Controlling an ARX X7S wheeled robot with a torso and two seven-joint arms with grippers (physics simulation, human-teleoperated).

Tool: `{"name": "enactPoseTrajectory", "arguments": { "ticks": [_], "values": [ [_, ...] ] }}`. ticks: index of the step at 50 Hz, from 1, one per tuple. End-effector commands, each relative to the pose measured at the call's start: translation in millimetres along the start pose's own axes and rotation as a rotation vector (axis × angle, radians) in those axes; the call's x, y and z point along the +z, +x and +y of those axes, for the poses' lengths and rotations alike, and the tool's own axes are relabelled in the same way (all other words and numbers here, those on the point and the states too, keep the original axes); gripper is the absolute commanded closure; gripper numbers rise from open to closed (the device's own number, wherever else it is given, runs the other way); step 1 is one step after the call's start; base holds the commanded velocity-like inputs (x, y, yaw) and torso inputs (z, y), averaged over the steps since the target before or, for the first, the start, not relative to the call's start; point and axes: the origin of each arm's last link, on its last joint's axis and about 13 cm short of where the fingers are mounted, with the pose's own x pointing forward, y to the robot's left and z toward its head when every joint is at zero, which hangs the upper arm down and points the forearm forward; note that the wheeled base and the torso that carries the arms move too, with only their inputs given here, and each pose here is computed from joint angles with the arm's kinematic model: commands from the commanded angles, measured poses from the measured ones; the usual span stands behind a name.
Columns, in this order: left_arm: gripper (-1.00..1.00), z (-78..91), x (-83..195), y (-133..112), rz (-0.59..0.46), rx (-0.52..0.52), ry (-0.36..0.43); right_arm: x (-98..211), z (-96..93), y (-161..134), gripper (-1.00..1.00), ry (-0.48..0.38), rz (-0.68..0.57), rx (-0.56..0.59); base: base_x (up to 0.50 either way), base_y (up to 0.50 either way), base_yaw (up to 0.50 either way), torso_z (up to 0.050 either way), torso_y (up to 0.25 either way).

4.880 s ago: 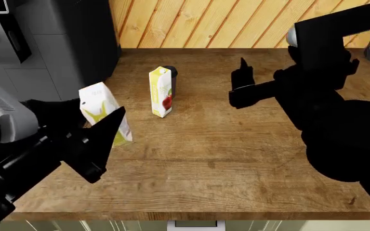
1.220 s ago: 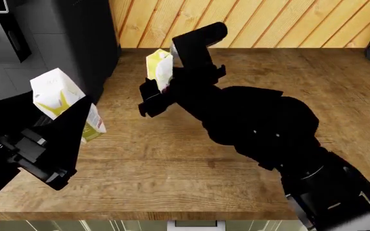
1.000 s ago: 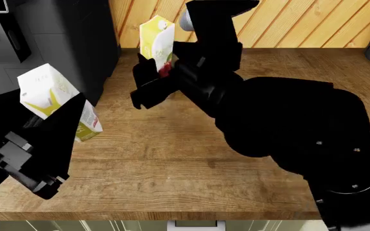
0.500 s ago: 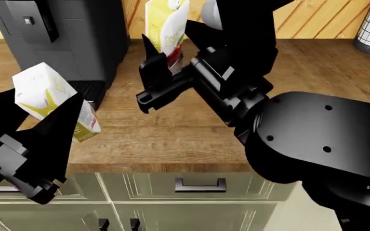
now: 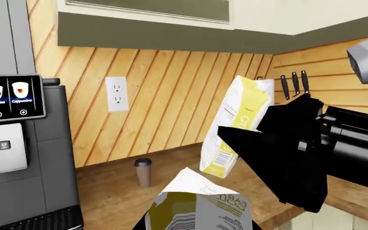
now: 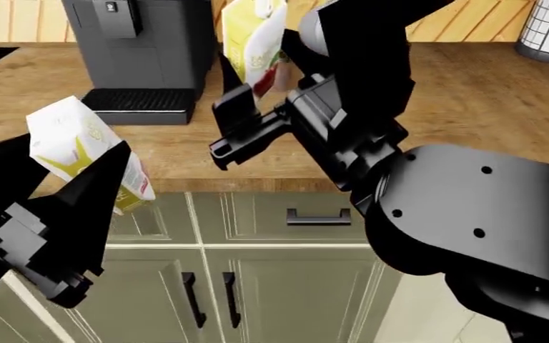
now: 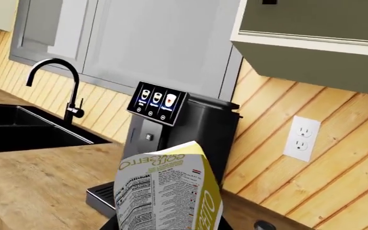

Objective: Move the drinks to the dining counter.

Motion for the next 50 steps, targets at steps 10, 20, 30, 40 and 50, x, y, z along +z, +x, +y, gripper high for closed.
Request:
{"name": "enactPoseTrajectory", "arguments": {
  "ticks": [10,20,30,40,50],
  "values": [
    [1.0,2.4,-0.9,-0.5,-0.015,0.024,-0.001,-3.9,-0.9,-0.4,1.0,-0.063,-0.012,-0.031,0.0,0.5,0.0,0.0,0.0],
    [1.0,2.4,-0.8,-2.2,-0.018,0.029,-0.002,-3.9,-1.1,0.4,1.0,-0.06,-0.008,-0.03,0.0,0.5,0.0,0.001,0.0],
    [1.0,2.6,-0.6,-1.4,-0.018,0.028,-0.002,-4.6,-0.8,1.8,1.0,-0.065,-0.004,-0.027,-0.05,0.5,0.0,0.0,0.0],
    [1.0,2.6,-1.2,-2.7,-0.019,0.029,-0.002,-4.9,-0.5,2.1,1.0,-0.051,0.001,-0.024,-0.16,0.5,0.0,0.001,0.0],
    [1.0,2.3,-1.2,-2.9,-0.017,0.028,-0.002,-5.5,-0.6,1.4,1.0,-0.053,0.001,-0.022,-0.23,0.5,0.0,0.0,0.0]
  ]
}}
